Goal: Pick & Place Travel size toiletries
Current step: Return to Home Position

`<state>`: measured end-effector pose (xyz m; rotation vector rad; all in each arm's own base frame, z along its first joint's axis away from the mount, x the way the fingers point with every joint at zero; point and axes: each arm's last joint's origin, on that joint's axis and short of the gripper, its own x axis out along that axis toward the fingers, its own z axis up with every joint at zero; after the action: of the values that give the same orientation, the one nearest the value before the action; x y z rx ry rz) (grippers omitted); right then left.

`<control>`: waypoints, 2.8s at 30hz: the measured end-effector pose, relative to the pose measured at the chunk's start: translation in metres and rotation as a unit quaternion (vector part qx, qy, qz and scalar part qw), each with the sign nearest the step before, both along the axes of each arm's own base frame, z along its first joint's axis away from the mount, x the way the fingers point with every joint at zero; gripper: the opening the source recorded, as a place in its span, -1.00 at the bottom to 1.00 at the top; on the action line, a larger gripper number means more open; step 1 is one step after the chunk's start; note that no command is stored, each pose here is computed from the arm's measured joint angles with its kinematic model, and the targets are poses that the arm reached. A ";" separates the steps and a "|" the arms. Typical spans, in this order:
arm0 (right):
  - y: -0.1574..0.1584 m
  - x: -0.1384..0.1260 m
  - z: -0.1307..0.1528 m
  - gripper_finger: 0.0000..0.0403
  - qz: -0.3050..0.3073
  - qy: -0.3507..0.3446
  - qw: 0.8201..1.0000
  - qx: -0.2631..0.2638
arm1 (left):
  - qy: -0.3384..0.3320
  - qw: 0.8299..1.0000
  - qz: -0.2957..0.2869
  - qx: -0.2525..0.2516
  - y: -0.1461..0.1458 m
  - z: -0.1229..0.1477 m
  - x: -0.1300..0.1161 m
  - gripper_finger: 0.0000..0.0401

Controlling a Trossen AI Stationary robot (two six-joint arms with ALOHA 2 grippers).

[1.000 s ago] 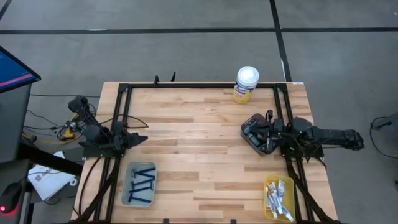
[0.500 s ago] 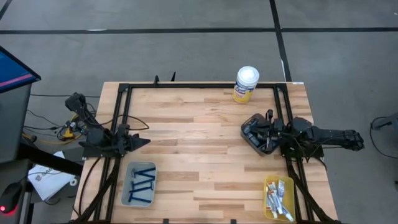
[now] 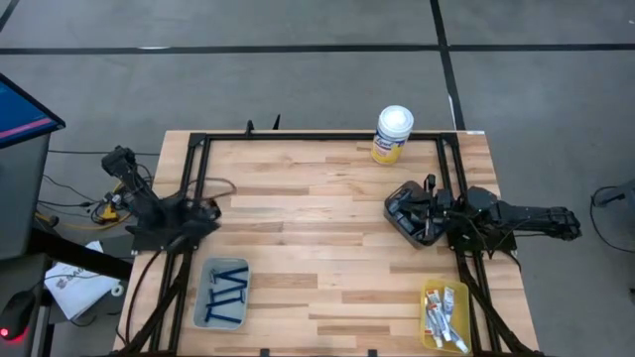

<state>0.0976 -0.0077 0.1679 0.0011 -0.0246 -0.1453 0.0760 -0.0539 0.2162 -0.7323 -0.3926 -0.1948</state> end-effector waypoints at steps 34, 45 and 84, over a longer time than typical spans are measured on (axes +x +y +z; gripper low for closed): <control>0.000 0.000 0.000 -1.00 0.002 0.000 1.000 0.000 | 0.112 0.931 -0.060 0.344 0.038 -0.046 0.019 -0.99; 0.000 0.000 0.000 -1.00 0.001 0.000 1.000 0.000 | 0.119 0.930 -0.063 0.343 0.037 -0.047 0.021 -0.99; 0.000 0.000 0.000 -1.00 0.001 0.000 1.000 0.000 | 0.162 0.922 -0.078 0.344 0.037 -0.054 0.028 -0.99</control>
<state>0.0976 -0.0073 0.1678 0.0012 -0.0247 -0.1434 0.1036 -0.0171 0.1622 -0.0889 0.0636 -0.3333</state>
